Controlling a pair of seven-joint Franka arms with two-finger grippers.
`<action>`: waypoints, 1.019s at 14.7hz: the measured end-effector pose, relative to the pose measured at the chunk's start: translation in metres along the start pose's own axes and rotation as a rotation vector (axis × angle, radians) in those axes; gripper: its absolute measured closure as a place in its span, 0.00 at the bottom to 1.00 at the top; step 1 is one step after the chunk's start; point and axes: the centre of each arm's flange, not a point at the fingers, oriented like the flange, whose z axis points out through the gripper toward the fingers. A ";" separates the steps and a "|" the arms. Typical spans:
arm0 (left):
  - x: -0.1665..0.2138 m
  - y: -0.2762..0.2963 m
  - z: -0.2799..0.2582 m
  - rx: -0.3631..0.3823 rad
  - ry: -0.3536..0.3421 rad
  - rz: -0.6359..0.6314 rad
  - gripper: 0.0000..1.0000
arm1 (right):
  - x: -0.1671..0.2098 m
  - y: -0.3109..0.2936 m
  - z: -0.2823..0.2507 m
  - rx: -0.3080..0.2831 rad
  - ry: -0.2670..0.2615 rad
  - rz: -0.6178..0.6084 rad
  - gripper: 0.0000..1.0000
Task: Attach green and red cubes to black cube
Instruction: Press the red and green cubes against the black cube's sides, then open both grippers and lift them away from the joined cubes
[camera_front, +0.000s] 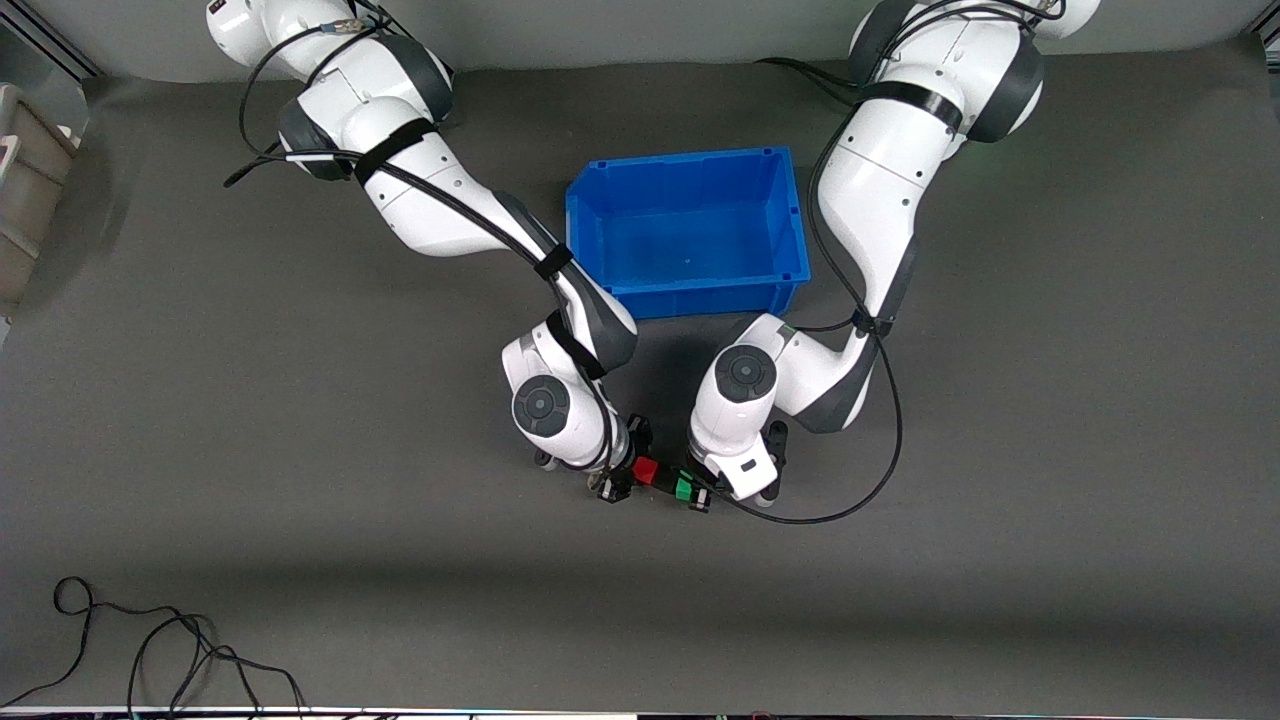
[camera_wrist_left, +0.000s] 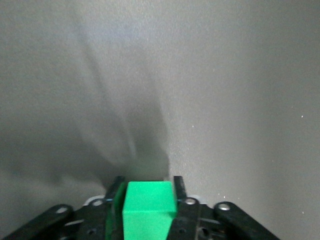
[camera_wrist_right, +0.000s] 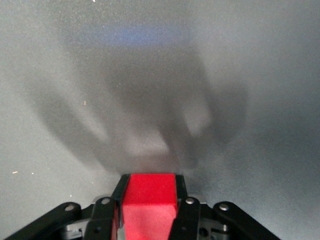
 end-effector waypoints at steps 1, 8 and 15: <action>-0.002 0.000 0.000 0.000 -0.001 0.003 0.40 | -0.001 0.002 0.000 0.000 0.000 -0.002 0.61; 0.003 0.009 -0.010 -0.023 0.001 0.006 0.00 | -0.014 0.014 -0.003 0.004 -0.012 -0.068 0.41; 0.092 0.049 -0.085 0.090 0.078 0.087 0.00 | -0.043 0.025 -0.067 -0.006 -0.019 -0.199 0.00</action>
